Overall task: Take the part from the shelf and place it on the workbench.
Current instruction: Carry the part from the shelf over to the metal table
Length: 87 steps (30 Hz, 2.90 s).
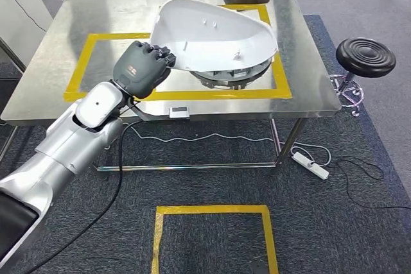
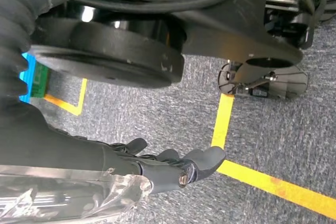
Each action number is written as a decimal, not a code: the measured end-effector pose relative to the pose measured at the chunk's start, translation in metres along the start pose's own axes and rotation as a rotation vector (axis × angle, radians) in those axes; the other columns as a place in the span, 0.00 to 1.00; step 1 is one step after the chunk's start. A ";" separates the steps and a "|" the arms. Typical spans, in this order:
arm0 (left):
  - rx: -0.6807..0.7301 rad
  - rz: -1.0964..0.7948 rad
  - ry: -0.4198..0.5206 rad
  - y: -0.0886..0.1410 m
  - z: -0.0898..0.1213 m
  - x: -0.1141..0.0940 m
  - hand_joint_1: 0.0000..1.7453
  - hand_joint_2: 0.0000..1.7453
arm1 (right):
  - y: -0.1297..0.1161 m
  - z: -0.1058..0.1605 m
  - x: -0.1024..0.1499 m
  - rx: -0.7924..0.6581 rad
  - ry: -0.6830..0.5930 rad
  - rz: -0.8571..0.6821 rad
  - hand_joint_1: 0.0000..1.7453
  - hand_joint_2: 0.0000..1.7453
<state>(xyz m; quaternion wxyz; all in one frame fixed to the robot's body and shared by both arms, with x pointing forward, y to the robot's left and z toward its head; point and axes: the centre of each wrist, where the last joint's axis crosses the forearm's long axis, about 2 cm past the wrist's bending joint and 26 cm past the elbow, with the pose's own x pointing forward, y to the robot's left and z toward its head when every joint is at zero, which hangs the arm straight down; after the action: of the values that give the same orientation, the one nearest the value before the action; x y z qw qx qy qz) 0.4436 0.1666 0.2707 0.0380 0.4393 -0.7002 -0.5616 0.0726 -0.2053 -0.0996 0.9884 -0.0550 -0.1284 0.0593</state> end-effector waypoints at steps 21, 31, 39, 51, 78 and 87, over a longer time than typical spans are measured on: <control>-0.001 0.000 0.003 -0.003 0.003 0.002 1.00 1.00 | -0.001 0.000 0.000 -0.003 -0.001 -0.004 0.00 1.00; 0.001 -0.002 0.003 -0.002 0.003 0.001 1.00 1.00 | -0.001 0.000 0.000 -0.004 -0.001 -0.003 0.00 1.00; -0.006 0.002 0.002 -0.004 0.004 0.003 1.00 1.00 | -0.002 -0.001 0.005 -0.005 -0.015 -0.004 0.00 1.00; -0.001 -0.004 0.003 -0.002 0.002 0.001 1.00 1.00 | -0.001 0.000 0.002 -0.006 -0.007 0.002 0.00 1.00; -0.004 0.000 0.005 -0.003 0.003 0.004 1.00 1.00 | -0.003 -0.001 0.000 -0.010 -0.003 0.002 0.00 1.00; -0.007 0.003 0.007 -0.005 0.005 0.005 1.00 1.00 | -0.003 -0.001 0.000 -0.009 -0.004 0.002 0.00 1.00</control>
<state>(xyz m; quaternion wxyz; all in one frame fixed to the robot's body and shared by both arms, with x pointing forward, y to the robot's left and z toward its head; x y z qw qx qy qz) 0.4403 0.1668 0.2629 0.0429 0.4401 -0.6989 -0.5622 0.0731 -0.2082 -0.0999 0.9878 -0.0597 -0.1306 0.0598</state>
